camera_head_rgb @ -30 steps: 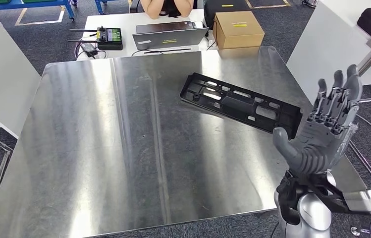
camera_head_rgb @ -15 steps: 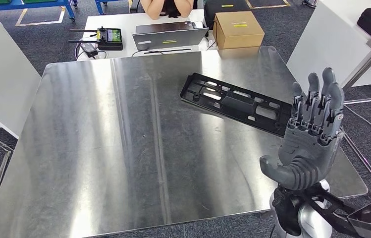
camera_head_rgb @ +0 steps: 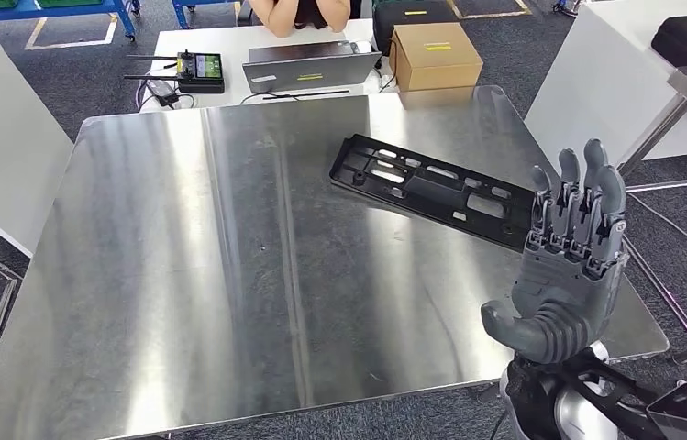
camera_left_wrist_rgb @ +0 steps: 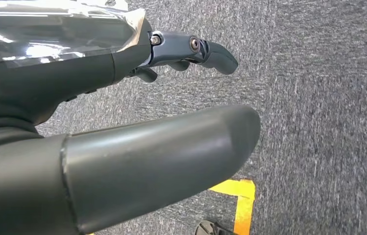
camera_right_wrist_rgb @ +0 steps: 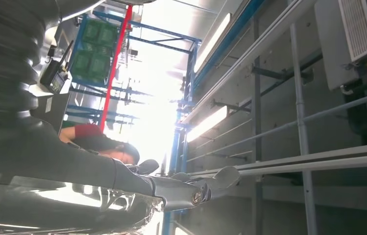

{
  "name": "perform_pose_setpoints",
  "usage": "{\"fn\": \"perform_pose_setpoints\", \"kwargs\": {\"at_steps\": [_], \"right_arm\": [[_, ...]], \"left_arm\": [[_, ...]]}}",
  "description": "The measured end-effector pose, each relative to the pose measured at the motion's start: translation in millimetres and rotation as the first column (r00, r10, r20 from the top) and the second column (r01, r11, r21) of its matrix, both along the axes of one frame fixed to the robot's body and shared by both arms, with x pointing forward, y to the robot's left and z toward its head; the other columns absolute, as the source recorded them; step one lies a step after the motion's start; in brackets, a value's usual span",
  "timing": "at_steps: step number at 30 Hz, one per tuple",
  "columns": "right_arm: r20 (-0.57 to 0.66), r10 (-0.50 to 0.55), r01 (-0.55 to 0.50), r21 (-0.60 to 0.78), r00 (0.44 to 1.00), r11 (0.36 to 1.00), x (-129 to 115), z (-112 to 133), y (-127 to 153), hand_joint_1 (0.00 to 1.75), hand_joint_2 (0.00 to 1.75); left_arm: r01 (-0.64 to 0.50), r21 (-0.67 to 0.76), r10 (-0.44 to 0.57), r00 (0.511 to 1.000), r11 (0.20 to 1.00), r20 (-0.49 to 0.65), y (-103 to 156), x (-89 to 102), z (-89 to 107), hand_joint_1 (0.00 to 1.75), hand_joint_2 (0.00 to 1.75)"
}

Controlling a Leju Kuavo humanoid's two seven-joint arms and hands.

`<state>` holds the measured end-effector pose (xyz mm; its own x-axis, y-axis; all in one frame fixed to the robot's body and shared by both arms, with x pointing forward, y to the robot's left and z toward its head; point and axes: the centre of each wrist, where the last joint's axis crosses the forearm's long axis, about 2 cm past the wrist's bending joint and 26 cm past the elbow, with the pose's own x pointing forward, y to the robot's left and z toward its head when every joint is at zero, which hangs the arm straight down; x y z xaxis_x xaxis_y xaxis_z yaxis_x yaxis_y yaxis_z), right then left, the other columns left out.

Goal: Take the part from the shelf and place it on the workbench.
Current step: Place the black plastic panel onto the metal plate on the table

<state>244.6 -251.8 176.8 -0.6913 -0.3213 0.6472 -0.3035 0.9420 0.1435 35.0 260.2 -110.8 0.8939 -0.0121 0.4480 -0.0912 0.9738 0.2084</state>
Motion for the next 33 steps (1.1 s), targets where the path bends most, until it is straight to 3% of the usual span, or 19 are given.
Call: {"fn": "perform_pose_setpoints", "kwargs": {"at_steps": [33], "right_arm": [[-0.043, -0.122, 0.121, -0.028, 0.992, 0.992, -30, -13, -19, 0.00, 1.75]], "left_arm": [[0.056, 0.004, -0.056, 0.998, 0.998, 0.010, 7, 3.4, -0.1, 0.00, 0.00]]}}
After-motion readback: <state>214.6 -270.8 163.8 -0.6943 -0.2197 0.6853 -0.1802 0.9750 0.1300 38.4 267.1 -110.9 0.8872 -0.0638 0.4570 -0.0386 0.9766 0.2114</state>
